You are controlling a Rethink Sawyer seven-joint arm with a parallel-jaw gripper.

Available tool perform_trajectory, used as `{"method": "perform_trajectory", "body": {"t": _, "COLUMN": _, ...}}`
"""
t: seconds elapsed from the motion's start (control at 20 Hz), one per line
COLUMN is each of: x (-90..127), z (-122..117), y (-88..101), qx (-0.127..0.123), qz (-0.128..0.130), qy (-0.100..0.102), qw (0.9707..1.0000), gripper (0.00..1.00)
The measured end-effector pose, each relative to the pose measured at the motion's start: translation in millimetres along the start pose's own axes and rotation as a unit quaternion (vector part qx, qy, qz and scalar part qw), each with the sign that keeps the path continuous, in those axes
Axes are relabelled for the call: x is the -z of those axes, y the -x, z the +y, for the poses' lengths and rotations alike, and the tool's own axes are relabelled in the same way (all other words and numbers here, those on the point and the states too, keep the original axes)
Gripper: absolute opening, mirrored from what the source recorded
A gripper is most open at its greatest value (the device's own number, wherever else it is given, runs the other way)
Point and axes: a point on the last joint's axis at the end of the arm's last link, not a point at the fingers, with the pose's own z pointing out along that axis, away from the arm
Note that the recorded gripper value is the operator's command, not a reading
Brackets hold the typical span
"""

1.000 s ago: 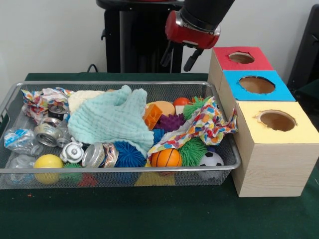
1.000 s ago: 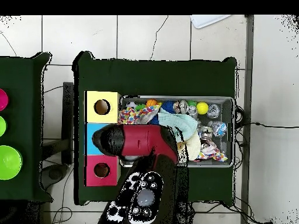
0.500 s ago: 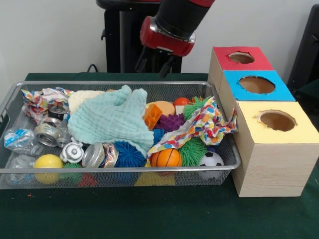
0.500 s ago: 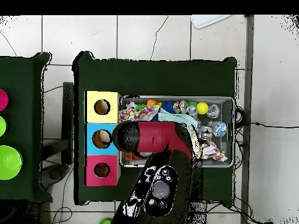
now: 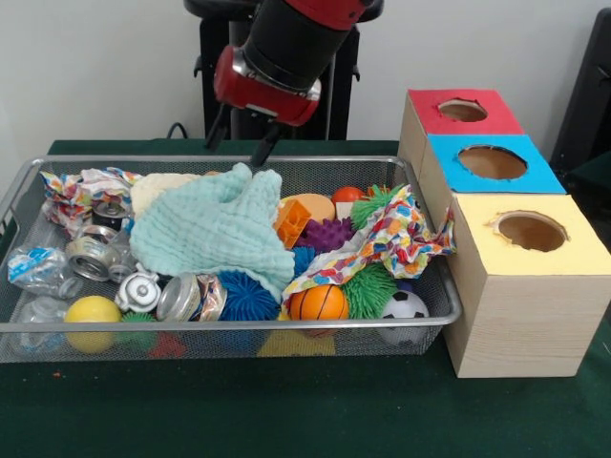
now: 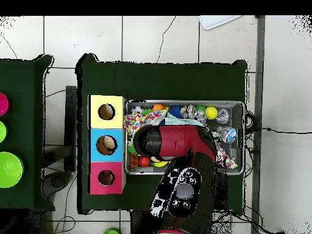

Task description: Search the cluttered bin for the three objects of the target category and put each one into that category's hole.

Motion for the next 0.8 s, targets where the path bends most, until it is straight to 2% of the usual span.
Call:
{"method": "perform_trajectory", "body": {"t": 0.25, "x": -12, "z": -17, "y": 7.9, "qx": 0.011, "qz": -0.035, "qy": -0.028, "qw": 0.9989, "gripper": 1.0}}
{"method": "perform_trajectory", "body": {"t": 0.45, "x": -16, "z": -21, "y": 13.5, "qx": 0.021, "qz": -0.06, "qy": -0.04, "qw": 0.9972, "gripper": 1.0}}
{"method": "perform_trajectory", "body": {"t": 0.65, "x": -23, "z": -24, "y": 16.4, "qx": 0.021, "qz": -0.075, "qy": -0.042, "qw": 0.9961, "gripper": 1.0}}
{"method": "perform_trajectory", "body": {"t": 0.8, "x": -29, "z": -29, "y": 15.3, "qx": 0.016, "qz": -0.074, "qy": -0.04, "qw": 0.9963, "gripper": 1.0}}
